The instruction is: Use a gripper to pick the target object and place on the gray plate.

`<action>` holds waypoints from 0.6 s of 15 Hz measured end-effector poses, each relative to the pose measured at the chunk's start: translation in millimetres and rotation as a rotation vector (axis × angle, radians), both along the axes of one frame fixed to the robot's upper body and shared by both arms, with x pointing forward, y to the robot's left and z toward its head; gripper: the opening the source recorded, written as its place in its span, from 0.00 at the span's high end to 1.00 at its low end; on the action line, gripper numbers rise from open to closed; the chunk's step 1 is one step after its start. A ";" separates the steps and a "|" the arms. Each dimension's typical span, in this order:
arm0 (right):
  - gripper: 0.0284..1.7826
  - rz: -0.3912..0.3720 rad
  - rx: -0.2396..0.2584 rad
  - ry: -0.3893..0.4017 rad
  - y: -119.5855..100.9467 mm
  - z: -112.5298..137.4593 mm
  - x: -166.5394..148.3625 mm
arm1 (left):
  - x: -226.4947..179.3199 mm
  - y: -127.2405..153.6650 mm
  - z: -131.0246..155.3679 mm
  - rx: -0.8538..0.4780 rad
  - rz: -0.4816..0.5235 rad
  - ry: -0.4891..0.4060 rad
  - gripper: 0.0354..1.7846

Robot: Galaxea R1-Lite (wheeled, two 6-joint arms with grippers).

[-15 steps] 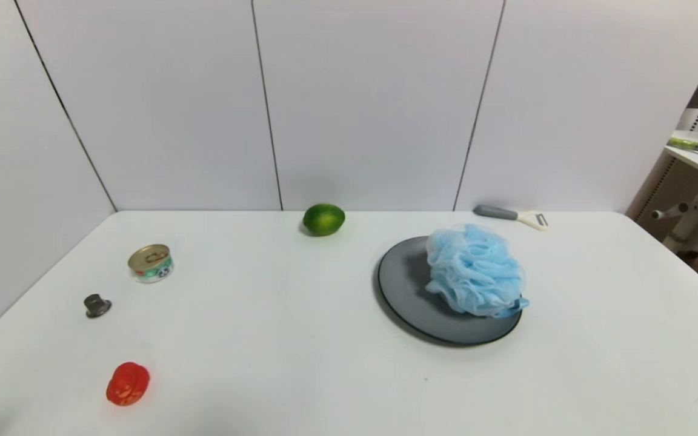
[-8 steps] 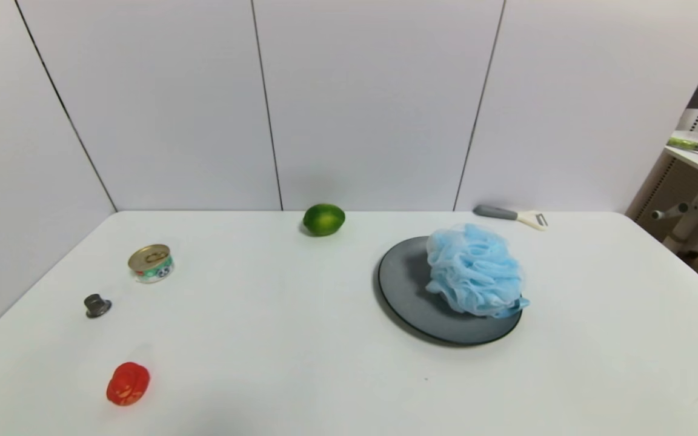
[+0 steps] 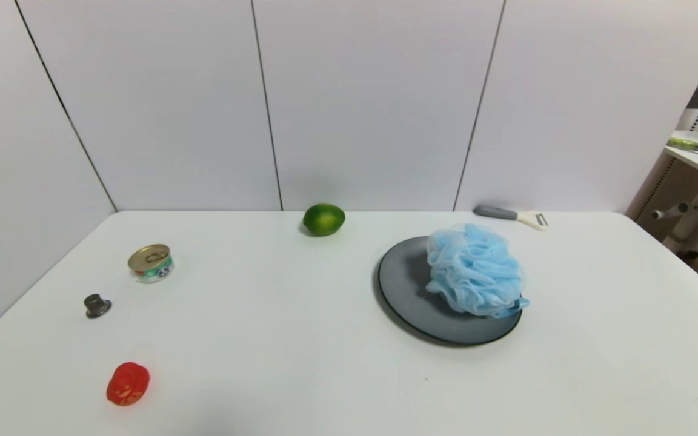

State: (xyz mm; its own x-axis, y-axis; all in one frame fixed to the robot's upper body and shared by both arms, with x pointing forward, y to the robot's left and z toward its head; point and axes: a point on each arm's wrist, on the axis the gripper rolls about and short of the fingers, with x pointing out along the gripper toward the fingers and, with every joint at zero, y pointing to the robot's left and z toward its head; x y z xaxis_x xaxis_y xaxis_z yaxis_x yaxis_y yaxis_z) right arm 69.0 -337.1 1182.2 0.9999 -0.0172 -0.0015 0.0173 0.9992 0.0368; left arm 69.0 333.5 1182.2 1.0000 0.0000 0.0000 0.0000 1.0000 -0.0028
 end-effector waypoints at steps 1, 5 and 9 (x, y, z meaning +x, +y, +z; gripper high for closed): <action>0.05 0.000 0.000 0.000 0.0 0.0 0.0 | 0.0 0.0 0.0 -0.001 0.000 0.000 0.06; 0.05 -0.001 0.000 0.000 0.0 0.0 0.0 | 0.0 0.0 0.1 -0.002 0.000 -0.001 0.06; 0.05 -0.016 0.019 0.001 -0.3 -0.2 0.0 | 0.0 0.0 0.1 -0.002 0.000 -0.001 0.06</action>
